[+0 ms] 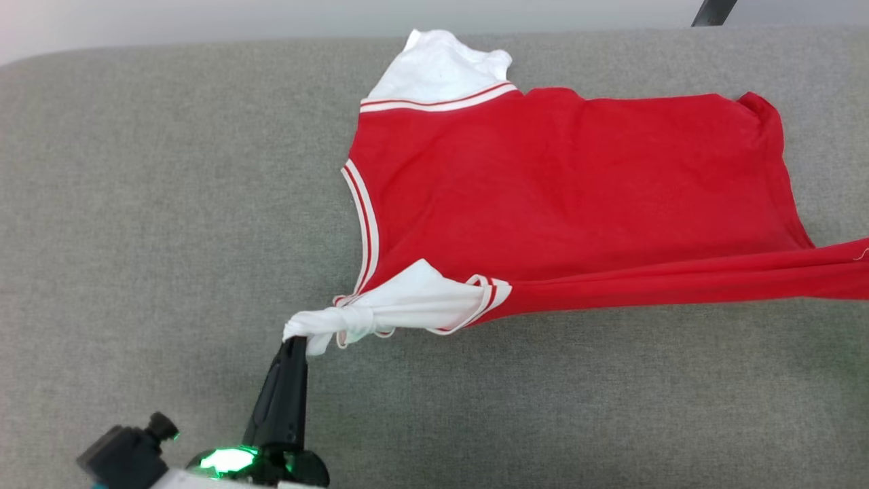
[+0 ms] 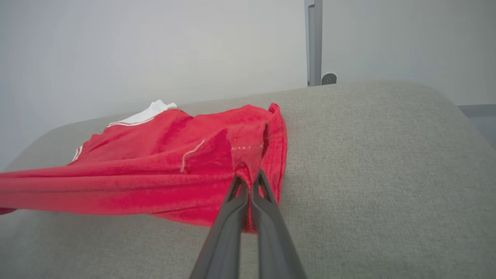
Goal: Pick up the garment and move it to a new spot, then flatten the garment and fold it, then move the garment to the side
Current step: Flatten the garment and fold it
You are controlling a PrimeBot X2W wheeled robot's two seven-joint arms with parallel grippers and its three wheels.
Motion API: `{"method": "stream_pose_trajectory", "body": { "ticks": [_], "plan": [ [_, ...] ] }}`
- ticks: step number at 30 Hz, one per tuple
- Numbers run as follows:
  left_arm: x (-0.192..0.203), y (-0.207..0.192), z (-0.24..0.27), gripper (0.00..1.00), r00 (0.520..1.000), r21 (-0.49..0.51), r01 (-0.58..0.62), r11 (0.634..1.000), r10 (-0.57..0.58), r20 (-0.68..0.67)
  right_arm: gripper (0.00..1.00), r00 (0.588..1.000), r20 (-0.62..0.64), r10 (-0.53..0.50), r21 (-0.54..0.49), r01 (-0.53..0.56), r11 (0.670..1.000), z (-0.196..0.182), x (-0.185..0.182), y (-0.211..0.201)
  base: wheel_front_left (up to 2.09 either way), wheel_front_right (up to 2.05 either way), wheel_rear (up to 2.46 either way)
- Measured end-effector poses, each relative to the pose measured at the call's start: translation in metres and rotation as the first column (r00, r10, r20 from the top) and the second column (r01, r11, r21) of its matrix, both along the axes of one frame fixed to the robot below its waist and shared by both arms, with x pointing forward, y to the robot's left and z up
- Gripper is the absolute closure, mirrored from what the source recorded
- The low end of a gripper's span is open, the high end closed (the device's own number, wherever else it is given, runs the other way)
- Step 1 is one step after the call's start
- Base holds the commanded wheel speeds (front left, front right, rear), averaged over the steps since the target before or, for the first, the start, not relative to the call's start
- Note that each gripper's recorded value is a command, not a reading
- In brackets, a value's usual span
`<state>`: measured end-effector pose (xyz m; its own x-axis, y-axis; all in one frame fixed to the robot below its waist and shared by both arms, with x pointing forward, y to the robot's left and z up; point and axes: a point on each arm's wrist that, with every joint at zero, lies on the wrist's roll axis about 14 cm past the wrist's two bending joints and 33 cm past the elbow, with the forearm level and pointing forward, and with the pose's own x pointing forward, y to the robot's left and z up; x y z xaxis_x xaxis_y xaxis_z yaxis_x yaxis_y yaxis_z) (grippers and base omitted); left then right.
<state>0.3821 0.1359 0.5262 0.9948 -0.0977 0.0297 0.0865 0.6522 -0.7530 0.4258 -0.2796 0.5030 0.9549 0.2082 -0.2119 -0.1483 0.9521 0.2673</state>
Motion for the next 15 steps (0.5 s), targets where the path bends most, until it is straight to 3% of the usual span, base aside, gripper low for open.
{"method": "stream_pose_trajectory", "body": {
  "ticks": [15],
  "plan": [
    [0.064,-0.013,-0.048,1.0,0.99,0.087,0.112,0.99,-0.104,-0.093,1.0,0.989,-0.146,0.012,-0.037,-0.018,0.999,-0.034,0.02,0.028,0.0,0.0,0.0]
  ]
}}
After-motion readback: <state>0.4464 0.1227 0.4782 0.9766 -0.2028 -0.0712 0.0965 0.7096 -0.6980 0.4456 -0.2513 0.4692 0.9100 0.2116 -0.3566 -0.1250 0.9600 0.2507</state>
